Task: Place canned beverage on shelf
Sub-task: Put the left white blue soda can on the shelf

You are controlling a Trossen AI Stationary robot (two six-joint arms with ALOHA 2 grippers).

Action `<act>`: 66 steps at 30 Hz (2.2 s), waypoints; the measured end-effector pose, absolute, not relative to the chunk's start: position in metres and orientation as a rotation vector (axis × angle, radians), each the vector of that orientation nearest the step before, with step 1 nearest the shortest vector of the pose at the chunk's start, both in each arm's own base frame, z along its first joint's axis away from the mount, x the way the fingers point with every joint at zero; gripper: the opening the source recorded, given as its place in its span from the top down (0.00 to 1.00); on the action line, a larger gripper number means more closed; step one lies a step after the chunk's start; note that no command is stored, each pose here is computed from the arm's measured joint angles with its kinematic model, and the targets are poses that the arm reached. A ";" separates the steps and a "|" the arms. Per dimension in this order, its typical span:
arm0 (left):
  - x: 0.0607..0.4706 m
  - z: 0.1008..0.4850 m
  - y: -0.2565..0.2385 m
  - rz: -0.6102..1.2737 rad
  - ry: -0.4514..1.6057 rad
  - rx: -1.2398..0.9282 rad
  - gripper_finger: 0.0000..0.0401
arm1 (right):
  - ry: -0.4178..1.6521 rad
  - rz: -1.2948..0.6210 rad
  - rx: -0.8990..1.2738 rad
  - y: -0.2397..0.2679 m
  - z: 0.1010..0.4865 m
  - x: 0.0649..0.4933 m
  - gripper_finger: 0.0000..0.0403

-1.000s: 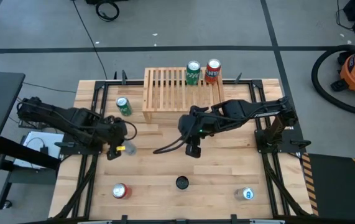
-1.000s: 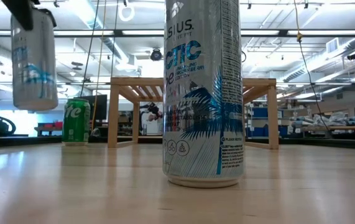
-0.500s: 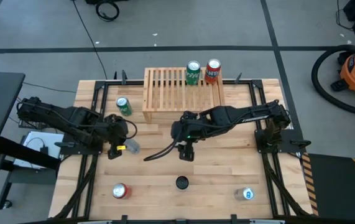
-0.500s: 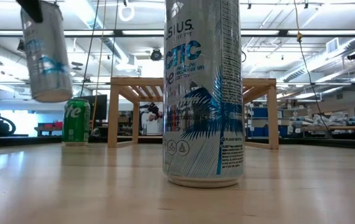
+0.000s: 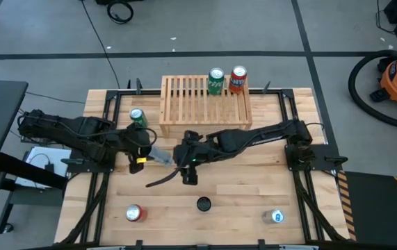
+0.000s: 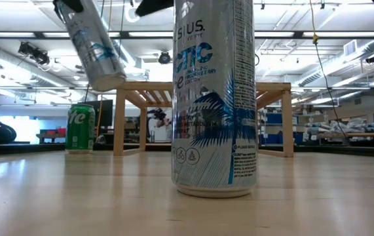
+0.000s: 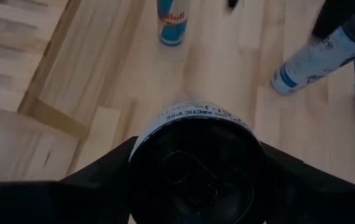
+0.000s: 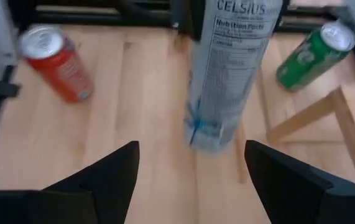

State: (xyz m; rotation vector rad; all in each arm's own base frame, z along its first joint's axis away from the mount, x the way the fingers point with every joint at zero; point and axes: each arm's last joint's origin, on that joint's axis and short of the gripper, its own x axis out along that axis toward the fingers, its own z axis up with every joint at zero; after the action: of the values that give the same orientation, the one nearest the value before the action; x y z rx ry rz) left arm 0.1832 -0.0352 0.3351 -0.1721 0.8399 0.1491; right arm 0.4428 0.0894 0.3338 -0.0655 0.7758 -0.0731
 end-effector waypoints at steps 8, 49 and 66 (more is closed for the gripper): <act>0.185 0.336 -0.033 0.130 0.823 -0.122 0.34 | 0.711 -0.174 -0.136 0.081 0.302 0.475 0.25; 0.196 0.348 -0.030 0.092 0.671 -0.074 0.26 | 0.669 -0.134 -0.053 0.065 0.298 0.486 0.40; 0.170 0.404 -0.025 0.071 0.672 0.048 0.25 | 0.652 -0.404 -0.062 0.047 0.354 0.442 0.40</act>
State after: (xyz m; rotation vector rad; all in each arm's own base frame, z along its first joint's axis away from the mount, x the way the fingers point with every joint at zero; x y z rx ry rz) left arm 0.1700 -0.0247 0.4040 0.0476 0.6720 0.0714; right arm 0.4418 0.0468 0.3543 -0.0624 0.6515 -0.4038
